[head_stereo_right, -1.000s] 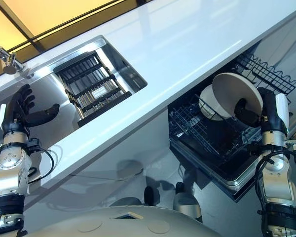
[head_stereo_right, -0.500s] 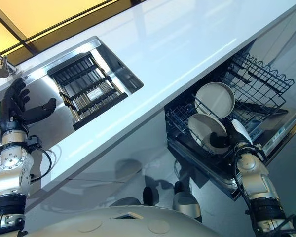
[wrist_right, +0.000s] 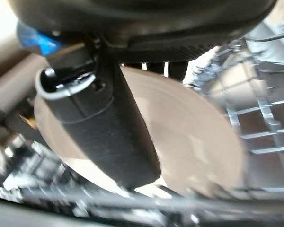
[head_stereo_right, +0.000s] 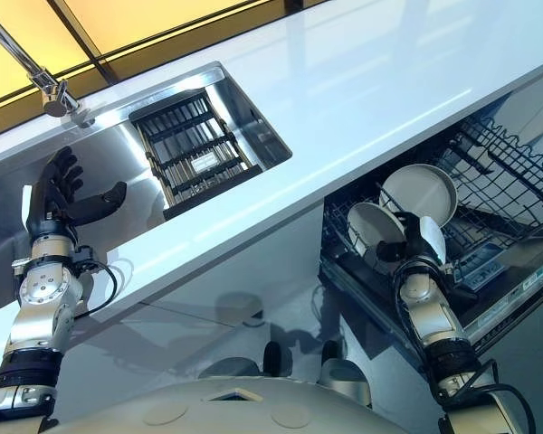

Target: Pick up plates and place into dishwasher.

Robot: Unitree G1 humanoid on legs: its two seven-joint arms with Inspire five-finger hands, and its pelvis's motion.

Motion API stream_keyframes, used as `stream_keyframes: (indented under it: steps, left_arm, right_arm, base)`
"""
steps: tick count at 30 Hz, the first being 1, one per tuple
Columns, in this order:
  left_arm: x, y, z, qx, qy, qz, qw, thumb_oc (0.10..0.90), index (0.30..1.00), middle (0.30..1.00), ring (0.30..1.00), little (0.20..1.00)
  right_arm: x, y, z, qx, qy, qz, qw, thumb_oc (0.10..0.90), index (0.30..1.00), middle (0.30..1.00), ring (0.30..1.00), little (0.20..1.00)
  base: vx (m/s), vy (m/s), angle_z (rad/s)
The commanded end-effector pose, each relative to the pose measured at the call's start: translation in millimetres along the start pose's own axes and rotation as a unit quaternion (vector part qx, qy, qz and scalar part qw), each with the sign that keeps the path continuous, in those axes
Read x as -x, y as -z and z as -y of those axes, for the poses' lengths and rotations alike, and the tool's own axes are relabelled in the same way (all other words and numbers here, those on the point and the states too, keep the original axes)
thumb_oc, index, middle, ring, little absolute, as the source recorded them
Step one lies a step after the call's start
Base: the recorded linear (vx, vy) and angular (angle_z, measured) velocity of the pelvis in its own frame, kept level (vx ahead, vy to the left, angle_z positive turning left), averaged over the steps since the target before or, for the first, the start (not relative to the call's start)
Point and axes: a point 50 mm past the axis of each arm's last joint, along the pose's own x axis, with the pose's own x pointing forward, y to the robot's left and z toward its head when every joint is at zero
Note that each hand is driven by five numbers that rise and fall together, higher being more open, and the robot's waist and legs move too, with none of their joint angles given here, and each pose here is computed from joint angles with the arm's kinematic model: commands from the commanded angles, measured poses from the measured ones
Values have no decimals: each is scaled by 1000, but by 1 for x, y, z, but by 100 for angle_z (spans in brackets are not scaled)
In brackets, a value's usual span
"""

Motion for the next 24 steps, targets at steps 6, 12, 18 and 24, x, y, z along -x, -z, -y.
stream_keyframes:
  steps: [6, 12, 18, 24]
  left_arm:
    - [-11, -32, -14, 10, -24, 85, 996, 800, 900, 900, 900, 900]
    - [-6, -29, -22, 5, -30, 79, 996, 800, 900, 900, 900, 900]
    - [-6, -30, -33, 6, -48, 81, 996, 800, 900, 900, 900, 900]
    - [-18, -34, -29, 30, -46, 77, 996, 800, 900, 900, 900, 900]
  right_arm:
    - [0, -78, 79, -231, 197, 231, 924, 800, 900, 900, 900, 900]
    - [7, -60, 102, -308, 228, 215, 898, 800, 900, 900, 900, 900]
    - [13, -26, 117, -313, 291, 157, 890, 800, 900, 900, 900, 900]
    - [-4, 21, 130, -304, 268, 57, 913, 800, 900, 900, 900, 900]
  base:
    - [0, 0, 0]
    - [15, 0, -9]
    - [-5, -6, -17]
    - [12, -15, -8]
